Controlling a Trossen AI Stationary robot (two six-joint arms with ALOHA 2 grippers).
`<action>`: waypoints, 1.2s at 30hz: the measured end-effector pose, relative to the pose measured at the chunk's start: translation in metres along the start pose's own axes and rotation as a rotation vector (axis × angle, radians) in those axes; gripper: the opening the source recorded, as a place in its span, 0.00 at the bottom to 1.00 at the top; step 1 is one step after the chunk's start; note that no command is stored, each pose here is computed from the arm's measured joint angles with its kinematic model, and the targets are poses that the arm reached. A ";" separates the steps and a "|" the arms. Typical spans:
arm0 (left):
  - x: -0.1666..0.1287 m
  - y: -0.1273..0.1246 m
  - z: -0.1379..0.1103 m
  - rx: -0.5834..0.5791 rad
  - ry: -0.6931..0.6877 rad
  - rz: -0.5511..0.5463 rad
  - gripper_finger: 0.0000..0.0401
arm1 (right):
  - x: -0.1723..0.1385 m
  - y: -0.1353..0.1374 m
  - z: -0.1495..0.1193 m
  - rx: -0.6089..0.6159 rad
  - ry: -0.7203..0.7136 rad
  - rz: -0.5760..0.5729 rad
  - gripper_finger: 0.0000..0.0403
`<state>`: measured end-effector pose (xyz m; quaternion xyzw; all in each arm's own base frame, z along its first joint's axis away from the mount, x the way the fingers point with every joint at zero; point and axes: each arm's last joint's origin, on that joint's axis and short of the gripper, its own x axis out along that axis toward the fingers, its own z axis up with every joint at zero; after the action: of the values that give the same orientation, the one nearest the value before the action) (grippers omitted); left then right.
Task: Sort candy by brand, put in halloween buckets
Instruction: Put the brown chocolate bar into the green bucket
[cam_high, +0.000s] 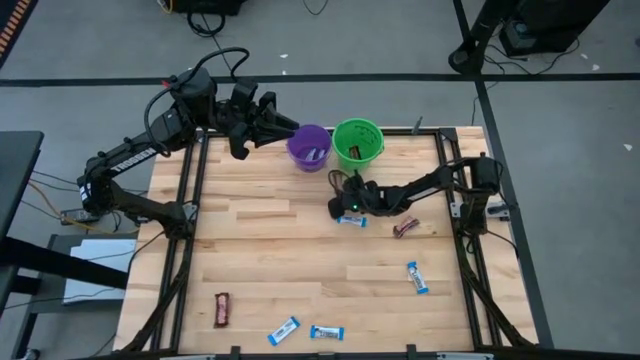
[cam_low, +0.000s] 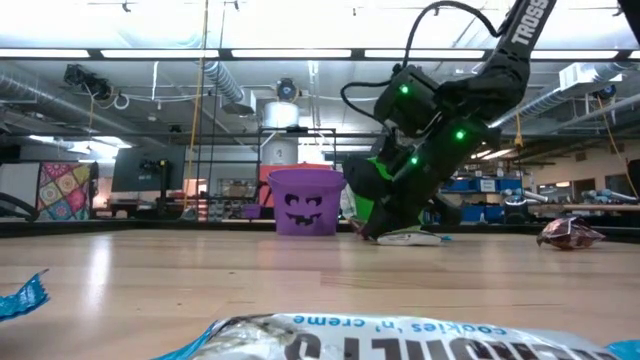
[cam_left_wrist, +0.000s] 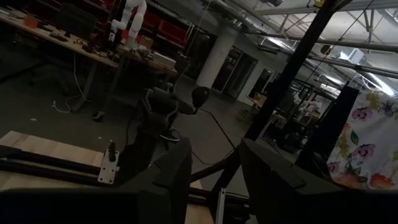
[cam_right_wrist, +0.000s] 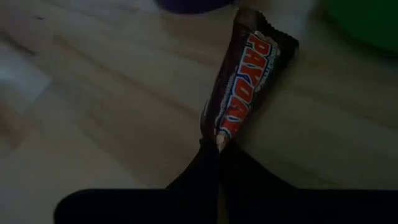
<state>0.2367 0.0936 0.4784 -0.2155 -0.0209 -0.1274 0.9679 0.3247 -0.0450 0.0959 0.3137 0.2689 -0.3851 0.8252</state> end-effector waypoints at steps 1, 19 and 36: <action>0.000 0.000 0.000 0.000 0.000 0.000 0.35 | -0.002 0.003 -0.002 0.005 0.006 0.012 0.02; 0.000 0.000 0.000 0.030 -0.002 -0.001 0.35 | -0.128 0.016 0.045 0.010 -0.243 0.035 0.02; 0.003 -0.008 0.004 0.076 -0.045 -0.053 0.35 | -0.174 -0.027 0.115 0.043 -0.443 0.047 0.02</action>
<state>0.2380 0.0871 0.4855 -0.1807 -0.0531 -0.1470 0.9710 0.2289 -0.0602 0.2825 0.2451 0.0654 -0.4306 0.8661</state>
